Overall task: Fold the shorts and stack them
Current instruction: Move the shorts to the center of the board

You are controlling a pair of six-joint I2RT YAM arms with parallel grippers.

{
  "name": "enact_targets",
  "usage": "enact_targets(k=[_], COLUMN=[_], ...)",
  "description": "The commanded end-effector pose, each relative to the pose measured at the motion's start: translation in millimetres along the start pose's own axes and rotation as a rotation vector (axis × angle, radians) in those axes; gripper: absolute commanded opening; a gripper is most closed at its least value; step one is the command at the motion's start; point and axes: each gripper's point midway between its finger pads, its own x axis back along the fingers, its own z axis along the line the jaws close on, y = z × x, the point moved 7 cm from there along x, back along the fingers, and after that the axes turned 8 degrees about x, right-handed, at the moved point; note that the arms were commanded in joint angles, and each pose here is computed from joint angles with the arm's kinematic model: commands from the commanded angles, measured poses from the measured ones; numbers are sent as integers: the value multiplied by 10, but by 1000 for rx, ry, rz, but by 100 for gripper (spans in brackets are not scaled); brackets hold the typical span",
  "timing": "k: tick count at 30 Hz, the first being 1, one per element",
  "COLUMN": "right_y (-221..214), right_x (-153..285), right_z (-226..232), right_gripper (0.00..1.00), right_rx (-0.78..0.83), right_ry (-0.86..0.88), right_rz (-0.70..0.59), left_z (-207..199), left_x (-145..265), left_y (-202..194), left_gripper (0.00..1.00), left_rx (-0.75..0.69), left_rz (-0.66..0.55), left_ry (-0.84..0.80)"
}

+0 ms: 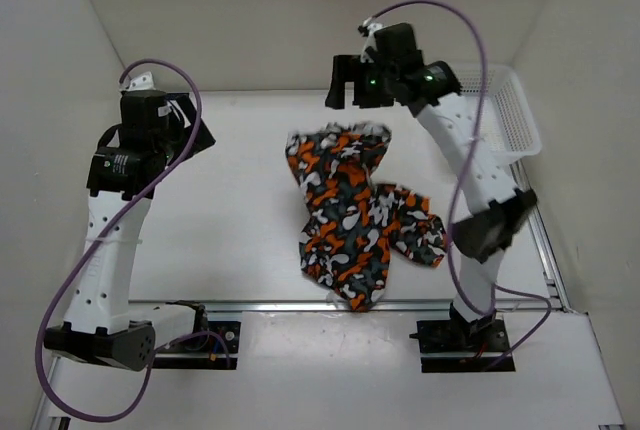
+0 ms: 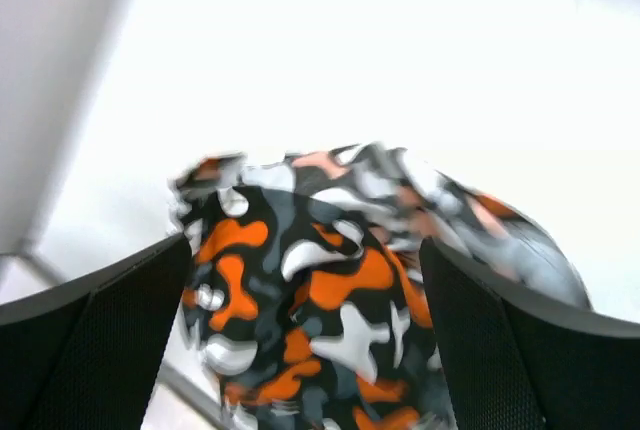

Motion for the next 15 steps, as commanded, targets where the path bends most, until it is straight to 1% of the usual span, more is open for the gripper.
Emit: enact_targets(k=[1, 2, 3, 4, 5, 6, 7, 8, 9, 10, 11, 12, 13, 14, 15], right_y=[-52, -17, 73, -176, -270, -247, -400, -852, -985, -1187, -1412, -1801, -1977, -2163, -2309], right_x=[306, 384, 668, 578, 617, 838, 845, 698, 811, 809, 778, 758, 750, 741, 763], right_z=[-201, -274, -245, -339, -371, -350, -363, -458, -430, -441, -380, -356, -293, -144, -51], right_gripper=[100, 100, 100, 85, 76, 59, 36, 27, 23, 23, 41, 57, 67, 84, 89], right_rx=[-9, -13, -9, -21, -41, -72, -92, -123, -162, -188, -192, -204, -234, -217, -221], right_ry=[-209, -251, -261, -280, -288, -288, -291, -313, -315, -317, -305, -297, -293, -264, -245], right_rz=[125, 99, 22, 91, 87, -8, 7, 125, 115, 160, 216, 311, 350, 396, 426], left_z=[-70, -78, -78, -64, -91, -84, -88, -150, -166, -221, -229, -288, -337, -415, -479], left_x=[88, 92, 89, 45, 13, -1, -74, -95, -123, -156, -231, -272, -302, -361, -403], left_y=[-32, -40, -112, -195, -276, -332, -513, -605, -701, -824, -1006, -1085, -1178, -1387, -1460], left_gripper=[99, 99, 92, 84, 71, 62, 54, 48, 47, 53, 66, 71, 77, 83, 92], left_rx=[-13, -22, -41, -63, -75, -86, -106, -108, -114, -117, -103, -104, -110, -130, -138], left_rz=[61, 69, 92, 117, 146, 165, 228, 273, 313, 361, 430, 446, 474, 543, 564], left_ry=[-82, -94, -106, -128, -148, -166, -181, -244, -270, -296, -295, -317, -332, -336, -340])
